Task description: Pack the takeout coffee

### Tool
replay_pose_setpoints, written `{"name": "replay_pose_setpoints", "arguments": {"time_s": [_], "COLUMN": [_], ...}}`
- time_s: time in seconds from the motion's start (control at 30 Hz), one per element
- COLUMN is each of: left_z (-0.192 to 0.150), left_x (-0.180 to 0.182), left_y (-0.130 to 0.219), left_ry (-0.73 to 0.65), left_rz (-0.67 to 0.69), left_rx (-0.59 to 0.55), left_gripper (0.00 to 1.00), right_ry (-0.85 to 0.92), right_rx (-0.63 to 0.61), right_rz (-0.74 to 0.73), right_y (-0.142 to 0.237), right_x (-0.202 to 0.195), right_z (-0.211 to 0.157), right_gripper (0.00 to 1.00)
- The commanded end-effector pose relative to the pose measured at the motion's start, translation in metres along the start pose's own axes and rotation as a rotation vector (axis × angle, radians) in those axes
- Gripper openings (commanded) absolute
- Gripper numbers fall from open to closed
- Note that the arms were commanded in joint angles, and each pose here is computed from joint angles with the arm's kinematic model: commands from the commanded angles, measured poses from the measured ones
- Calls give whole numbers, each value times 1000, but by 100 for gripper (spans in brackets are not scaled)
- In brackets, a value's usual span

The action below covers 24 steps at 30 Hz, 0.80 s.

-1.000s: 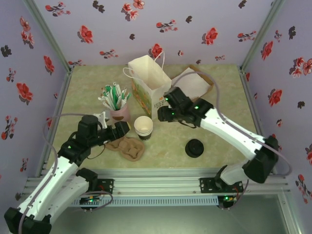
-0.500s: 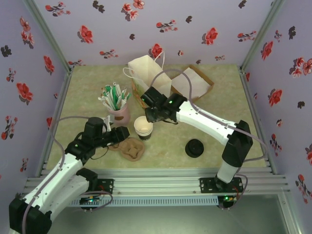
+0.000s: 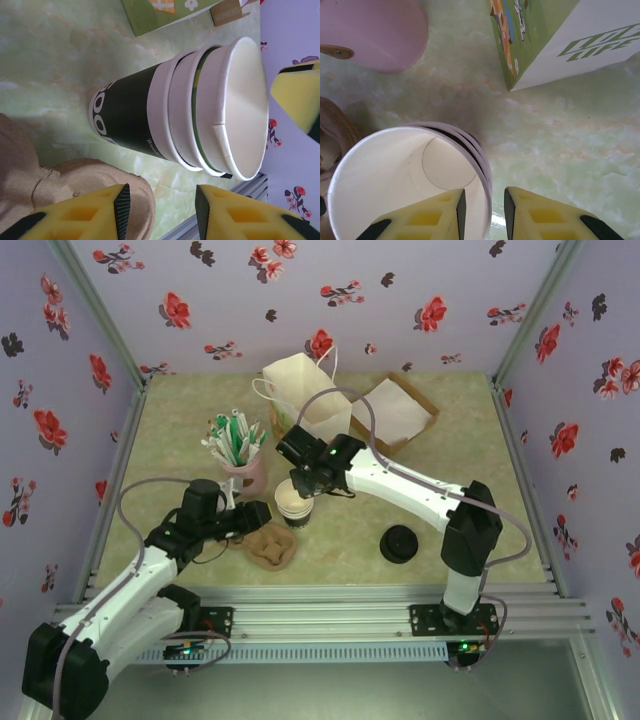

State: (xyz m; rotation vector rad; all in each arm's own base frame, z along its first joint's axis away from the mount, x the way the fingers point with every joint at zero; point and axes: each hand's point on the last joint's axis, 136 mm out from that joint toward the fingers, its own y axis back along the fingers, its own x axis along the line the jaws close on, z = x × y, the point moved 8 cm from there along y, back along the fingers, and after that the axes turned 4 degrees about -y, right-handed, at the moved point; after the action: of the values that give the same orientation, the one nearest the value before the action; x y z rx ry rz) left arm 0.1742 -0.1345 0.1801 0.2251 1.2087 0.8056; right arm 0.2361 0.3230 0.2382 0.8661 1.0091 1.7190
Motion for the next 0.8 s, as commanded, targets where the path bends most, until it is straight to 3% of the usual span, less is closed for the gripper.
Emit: {"name": "replay_pose_setpoints", "arguments": {"time_s": [0.0, 0.33, 0.77], "left_z": [0, -1, -1], "left_x": [-4, -2, 1], "left_y": [-1, -4, -9], "left_ry": [-22, -19, -10], "left_rz": [-37, -32, -31], "left_rx": [2, 10, 19], "left_gripper": [38, 36, 37], "right_ry": [15, 17, 4], "right_rx": [-1, 14, 8], "right_rz": [-25, -32, -24], "right_y": [-1, -7, -5], "right_x": [3, 4, 4], "right_z": [1, 0, 0], "right_gripper": [28, 23, 7]}}
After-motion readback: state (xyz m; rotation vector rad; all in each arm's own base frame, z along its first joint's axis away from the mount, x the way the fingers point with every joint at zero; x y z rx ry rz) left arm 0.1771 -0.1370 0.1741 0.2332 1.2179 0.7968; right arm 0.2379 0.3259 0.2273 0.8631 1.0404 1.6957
